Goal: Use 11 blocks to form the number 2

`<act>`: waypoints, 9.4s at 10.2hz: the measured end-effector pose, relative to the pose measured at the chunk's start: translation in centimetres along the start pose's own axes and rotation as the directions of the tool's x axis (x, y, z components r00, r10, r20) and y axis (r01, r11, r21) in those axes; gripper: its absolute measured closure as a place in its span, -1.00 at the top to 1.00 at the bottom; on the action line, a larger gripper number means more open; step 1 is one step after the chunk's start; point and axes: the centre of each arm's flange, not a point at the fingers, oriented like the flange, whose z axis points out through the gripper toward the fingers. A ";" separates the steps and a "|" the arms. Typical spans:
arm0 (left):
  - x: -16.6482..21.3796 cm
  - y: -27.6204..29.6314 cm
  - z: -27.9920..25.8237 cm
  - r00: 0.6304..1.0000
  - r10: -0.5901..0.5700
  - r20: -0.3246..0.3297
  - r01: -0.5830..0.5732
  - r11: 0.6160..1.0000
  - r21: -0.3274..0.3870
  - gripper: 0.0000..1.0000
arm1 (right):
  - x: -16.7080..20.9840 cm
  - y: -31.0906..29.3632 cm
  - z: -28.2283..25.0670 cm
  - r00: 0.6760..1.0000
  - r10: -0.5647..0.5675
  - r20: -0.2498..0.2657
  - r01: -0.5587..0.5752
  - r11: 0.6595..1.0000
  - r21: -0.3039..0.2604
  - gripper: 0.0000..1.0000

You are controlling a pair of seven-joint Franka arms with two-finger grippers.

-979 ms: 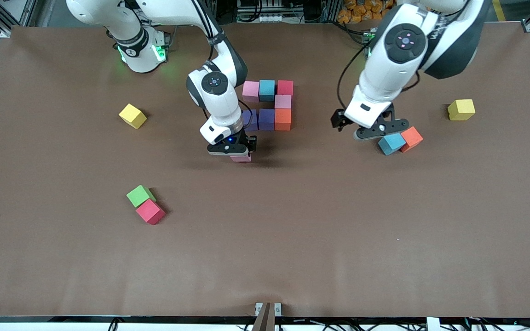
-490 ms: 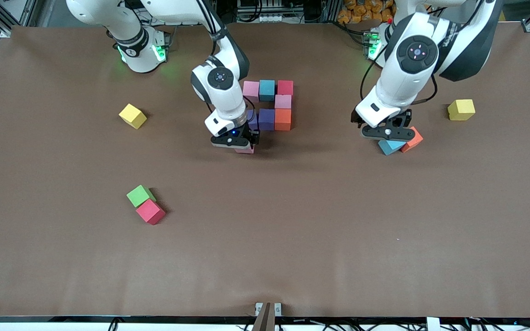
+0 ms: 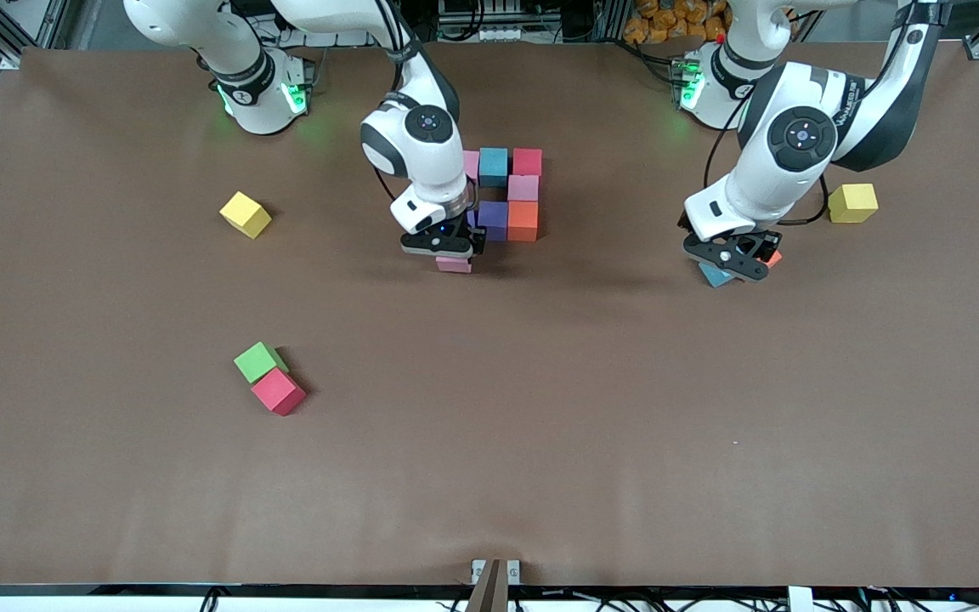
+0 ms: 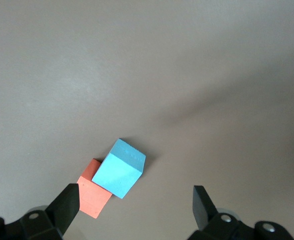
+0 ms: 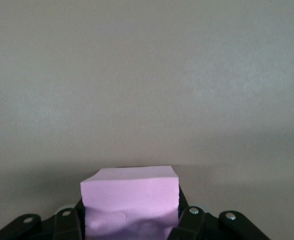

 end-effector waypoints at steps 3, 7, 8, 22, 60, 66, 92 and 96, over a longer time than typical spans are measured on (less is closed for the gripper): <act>-2.2 2.6 1.5 0.995 0.095 -0.013 -0.095 0.995 0.026 1.00 | -1.6 -0.2 0.3 1.000 -0.016 0.003 0.016 1.000 -0.012 0.23; -4.3 1.3 4.8 0.950 0.303 -0.078 -0.296 0.951 0.088 1.00 | -1.8 0.3 0.7 1.000 -0.007 0.005 0.007 1.000 -0.027 0.23; -4.7 0.3 5.5 0.937 0.339 -0.088 -0.331 0.939 0.094 1.00 | -1.8 0.3 0.7 1.000 -0.004 0.005 0.004 1.000 -0.027 0.23; -7.4 -2.8 10.5 0.860 0.495 -0.124 -0.484 0.868 0.113 1.00 | 11.1 7.6 -2.3 0.998 0.041 -0.042 -0.040 0.999 0.018 1.00; 15.8 19.4 0.3 0.956 -0.264 -0.130 0.246 0.960 -0.136 0.12 | 35.5 31.2 4.3 0.713 -0.700 0.041 0.664 0.693 0.280 0.12; 19.2 28.1 2.2 0.904 -0.421 -0.078 0.394 0.889 -0.232 0.12 | 36.9 28.7 1.5 0.764 -0.643 0.057 0.601 0.741 0.300 0.12; 21.3 36.5 9.1 0.813 -0.581 0.027 0.547 0.748 -0.375 0.12 | 37.8 31.7 1.1 0.813 -0.575 0.092 0.536 0.800 0.271 0.12; 21.2 36.2 9.9 0.820 -0.573 0.015 0.541 0.766 -0.348 0.12 | 37.8 31.7 1.1 0.813 -0.575 0.092 0.536 0.800 0.271 0.12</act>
